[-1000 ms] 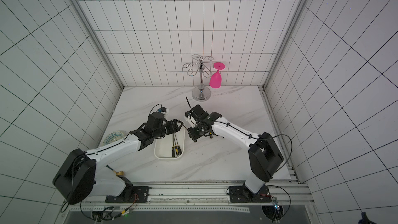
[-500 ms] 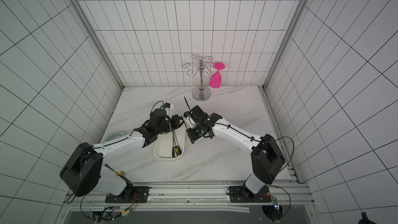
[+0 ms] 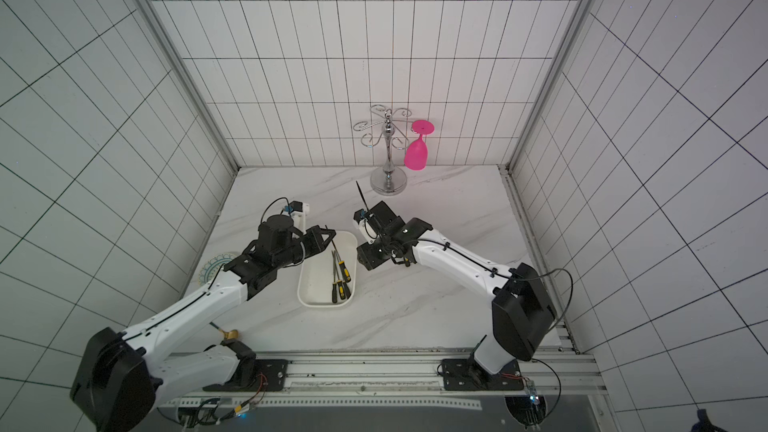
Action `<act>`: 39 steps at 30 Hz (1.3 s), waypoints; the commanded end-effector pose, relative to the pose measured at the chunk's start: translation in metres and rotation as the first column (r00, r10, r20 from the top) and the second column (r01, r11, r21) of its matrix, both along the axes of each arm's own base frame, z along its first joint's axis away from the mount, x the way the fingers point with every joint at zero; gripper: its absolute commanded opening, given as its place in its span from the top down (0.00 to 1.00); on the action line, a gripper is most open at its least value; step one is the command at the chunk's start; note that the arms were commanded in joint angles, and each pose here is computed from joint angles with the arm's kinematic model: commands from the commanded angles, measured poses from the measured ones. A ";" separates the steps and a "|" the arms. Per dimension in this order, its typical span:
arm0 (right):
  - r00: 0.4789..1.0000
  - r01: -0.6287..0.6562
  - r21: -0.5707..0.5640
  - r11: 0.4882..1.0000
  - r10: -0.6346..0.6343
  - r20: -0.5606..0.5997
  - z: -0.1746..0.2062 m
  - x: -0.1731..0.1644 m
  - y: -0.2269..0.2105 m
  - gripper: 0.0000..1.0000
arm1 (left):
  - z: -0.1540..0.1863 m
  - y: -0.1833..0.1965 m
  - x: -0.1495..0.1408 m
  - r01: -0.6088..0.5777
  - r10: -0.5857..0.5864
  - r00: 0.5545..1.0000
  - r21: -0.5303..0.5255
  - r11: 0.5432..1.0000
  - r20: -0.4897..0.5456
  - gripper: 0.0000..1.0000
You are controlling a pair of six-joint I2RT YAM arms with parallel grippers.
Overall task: Put the file tool into the storage box
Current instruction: Place the file tool in the storage box, then pick up the file tool from the center of the board.
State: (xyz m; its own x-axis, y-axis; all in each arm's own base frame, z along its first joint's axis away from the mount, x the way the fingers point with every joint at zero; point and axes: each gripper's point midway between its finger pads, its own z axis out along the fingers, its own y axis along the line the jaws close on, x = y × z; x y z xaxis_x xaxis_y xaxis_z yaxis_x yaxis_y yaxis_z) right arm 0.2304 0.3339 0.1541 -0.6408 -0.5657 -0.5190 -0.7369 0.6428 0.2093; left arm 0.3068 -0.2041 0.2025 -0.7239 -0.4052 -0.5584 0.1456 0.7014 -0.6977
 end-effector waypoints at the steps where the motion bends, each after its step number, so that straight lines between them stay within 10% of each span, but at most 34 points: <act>1: 0.999 0.045 0.011 0.999 -0.045 0.027 0.007 0.011 -0.001 0.47 | -0.030 0.027 -0.011 -0.034 0.041 0.999 0.182 0.983 -0.035 1.00; 12: 0.947 0.317 -0.113 0.942 -0.321 -0.015 -0.031 0.055 -0.057 0.45 | -0.109 0.056 -0.024 0.022 0.110 0.960 0.458 0.889 -0.259 1.00; 19: 0.884 0.447 -0.278 0.850 -0.467 -0.009 -0.074 0.068 -0.113 0.41 | -0.117 0.035 -0.012 0.036 0.080 0.954 0.377 0.925 -0.288 0.49; 39: 0.855 0.473 -0.362 0.803 -0.518 -0.034 -0.119 0.094 -0.141 0.48 | -0.105 0.030 -0.004 0.026 0.074 0.963 0.361 0.932 -0.261 0.46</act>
